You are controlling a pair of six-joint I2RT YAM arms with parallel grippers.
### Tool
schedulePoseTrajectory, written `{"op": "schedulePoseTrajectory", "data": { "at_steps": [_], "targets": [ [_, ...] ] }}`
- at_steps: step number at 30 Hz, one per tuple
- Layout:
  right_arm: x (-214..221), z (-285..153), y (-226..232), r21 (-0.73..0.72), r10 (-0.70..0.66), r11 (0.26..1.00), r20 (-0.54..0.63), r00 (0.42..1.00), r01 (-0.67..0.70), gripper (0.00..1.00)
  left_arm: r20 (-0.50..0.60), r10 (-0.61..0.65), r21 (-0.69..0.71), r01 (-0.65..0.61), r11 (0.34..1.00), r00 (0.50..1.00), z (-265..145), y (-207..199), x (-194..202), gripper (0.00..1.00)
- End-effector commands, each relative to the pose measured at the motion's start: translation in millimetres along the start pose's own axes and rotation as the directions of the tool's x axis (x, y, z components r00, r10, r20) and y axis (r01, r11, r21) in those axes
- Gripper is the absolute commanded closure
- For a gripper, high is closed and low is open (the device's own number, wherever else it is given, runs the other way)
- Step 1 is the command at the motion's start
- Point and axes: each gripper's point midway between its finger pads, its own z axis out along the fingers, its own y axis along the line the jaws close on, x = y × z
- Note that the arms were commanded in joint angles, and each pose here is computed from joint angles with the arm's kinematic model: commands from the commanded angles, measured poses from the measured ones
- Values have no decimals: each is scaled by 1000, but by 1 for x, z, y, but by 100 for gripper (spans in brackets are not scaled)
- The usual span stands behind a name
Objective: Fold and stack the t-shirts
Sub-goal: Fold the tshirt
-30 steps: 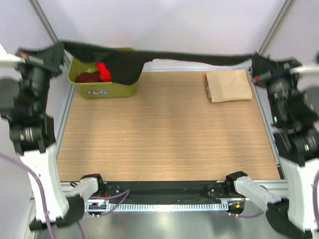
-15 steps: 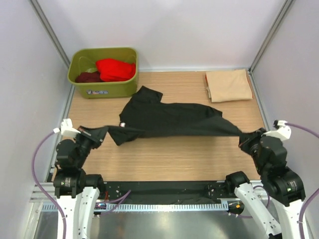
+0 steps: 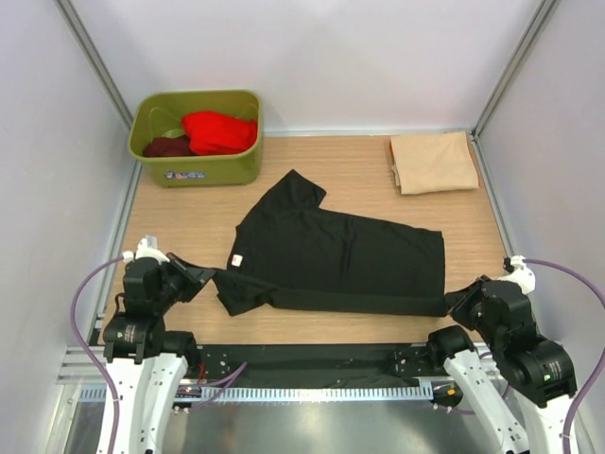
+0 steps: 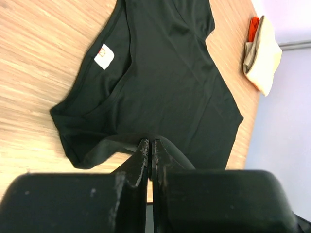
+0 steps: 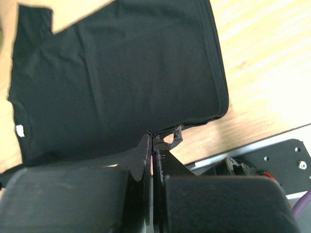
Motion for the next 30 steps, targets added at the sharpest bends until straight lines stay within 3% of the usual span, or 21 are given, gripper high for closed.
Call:
{"op": "schedulePoseTrajectory", "data": {
  "at_steps": [1,10,14,25,30],
  "targets": [
    [21,1,-12,44,-43,998,-98,994,48,99,-42,2,11,-1,1000,999,4,-4,5,100],
    [16,8,-7,73,-26,997,-107,994,34,99,-137,58,-51,-65,997,989,22,-7,0,100],
    [23,18,0,71,-34,996,-163,986,46,99,-150,110,-74,-122,990,983,30,-10,-10,100],
    [16,39,-4,247,-29,965,-230,973,87,99,-324,48,-145,-100,984,945,72,-6,0,100],
    [16,29,-19,352,14,933,-230,973,70,99,-363,14,-179,-84,980,932,67,-4,8,100]
  ]
}}
